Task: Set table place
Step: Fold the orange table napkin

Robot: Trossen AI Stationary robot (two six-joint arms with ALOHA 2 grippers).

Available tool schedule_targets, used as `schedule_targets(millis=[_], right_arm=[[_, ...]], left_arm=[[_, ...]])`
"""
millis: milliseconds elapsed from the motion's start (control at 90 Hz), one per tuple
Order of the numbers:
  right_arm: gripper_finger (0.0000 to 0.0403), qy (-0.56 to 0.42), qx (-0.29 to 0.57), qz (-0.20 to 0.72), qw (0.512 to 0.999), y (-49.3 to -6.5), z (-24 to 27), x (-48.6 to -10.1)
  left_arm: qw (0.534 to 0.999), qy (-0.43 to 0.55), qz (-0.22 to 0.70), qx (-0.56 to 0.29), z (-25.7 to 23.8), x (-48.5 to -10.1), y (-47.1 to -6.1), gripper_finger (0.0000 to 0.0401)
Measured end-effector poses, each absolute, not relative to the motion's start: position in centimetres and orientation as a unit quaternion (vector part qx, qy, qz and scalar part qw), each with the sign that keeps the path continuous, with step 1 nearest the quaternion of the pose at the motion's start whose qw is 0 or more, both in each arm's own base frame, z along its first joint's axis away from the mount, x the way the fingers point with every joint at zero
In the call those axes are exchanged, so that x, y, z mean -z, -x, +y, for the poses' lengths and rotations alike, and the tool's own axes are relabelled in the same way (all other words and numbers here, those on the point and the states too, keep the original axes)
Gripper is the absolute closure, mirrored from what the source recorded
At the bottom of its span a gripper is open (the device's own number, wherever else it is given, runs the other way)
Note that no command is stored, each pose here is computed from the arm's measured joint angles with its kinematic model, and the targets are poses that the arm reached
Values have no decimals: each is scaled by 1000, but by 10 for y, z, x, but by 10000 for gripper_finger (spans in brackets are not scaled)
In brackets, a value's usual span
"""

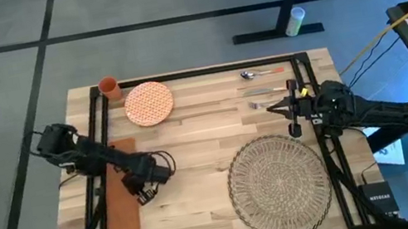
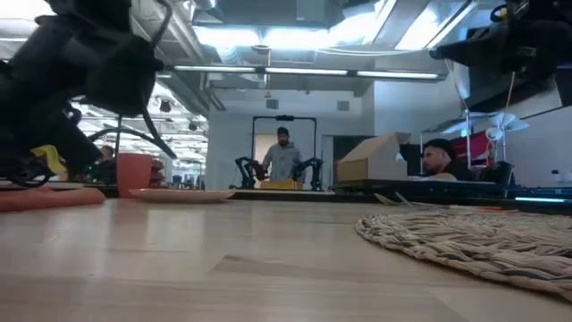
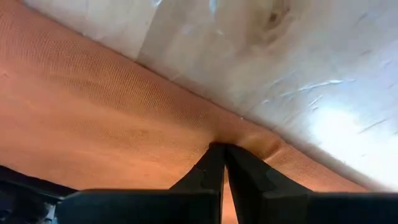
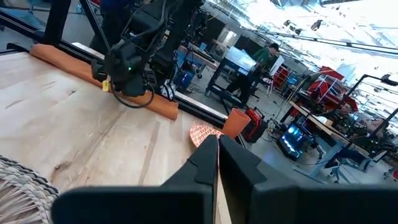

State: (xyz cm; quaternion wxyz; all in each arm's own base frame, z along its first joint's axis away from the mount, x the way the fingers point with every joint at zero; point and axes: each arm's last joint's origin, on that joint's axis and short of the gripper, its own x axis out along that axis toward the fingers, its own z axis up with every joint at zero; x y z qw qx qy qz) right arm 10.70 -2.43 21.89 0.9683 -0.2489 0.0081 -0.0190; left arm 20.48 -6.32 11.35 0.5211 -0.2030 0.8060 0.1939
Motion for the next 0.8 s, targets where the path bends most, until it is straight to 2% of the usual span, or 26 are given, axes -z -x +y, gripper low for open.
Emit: schedule_targets(millis=[322,633,733,800], right_arm=[[402,249,19,8,968,-107,-24,-219],[402,252,19,8,967,-107,-24,-219],[402,257,19,7,966,-107,-24,-219],[402,261,20,5,965,-107,-24,-219]], left_arm=[[642,189,719,-187,-49,-126,-246,401],[780,203,569,-160,-30,-130,-289,401],[798,177,555,-155,-19,-139,-298,401],[793,143,572,-155,-15,-146,-300,401]])
